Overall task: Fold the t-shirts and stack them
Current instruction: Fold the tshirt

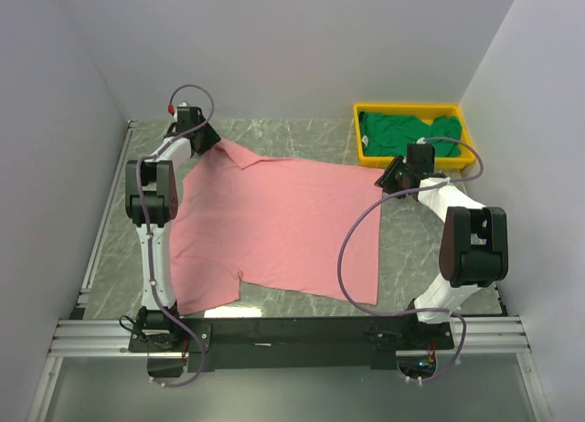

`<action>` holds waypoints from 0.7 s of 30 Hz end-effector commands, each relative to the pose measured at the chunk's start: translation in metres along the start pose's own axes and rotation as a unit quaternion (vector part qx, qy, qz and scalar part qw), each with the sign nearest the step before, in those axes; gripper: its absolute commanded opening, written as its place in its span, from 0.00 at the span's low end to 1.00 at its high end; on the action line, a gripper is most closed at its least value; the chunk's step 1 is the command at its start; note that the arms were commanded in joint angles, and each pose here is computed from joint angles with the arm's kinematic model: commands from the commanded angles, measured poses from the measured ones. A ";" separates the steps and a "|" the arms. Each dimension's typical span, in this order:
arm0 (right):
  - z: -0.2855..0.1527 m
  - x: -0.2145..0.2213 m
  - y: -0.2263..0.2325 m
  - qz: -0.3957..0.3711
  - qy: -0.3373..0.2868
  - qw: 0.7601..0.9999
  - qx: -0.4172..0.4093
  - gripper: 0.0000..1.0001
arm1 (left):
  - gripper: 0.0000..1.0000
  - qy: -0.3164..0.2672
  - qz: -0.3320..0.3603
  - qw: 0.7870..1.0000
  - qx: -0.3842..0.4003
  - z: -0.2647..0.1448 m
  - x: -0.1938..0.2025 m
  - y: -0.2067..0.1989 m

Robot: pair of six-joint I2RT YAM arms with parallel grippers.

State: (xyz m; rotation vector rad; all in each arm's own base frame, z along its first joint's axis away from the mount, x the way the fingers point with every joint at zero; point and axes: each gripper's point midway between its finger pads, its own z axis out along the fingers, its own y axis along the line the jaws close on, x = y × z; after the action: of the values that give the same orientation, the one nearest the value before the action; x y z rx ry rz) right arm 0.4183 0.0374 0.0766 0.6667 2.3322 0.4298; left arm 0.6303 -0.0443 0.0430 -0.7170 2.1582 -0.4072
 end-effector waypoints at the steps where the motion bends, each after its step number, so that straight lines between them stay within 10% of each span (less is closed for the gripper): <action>1: -0.002 -0.021 0.013 -0.006 -0.031 0.999 -0.019 0.42 | 0.53 -0.011 0.001 1.000 0.020 0.005 -0.008 -0.013; 21: 0.006 -0.025 0.013 0.002 -0.028 0.999 -0.016 0.41 | 0.38 -0.006 0.000 1.000 0.030 0.027 0.005 -0.007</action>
State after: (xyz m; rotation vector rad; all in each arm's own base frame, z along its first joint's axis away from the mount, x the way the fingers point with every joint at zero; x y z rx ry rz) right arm 0.4232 0.0375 0.0699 0.6789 2.3375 0.4319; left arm 0.6499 -0.0496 0.0391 -0.6881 2.1090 -0.4511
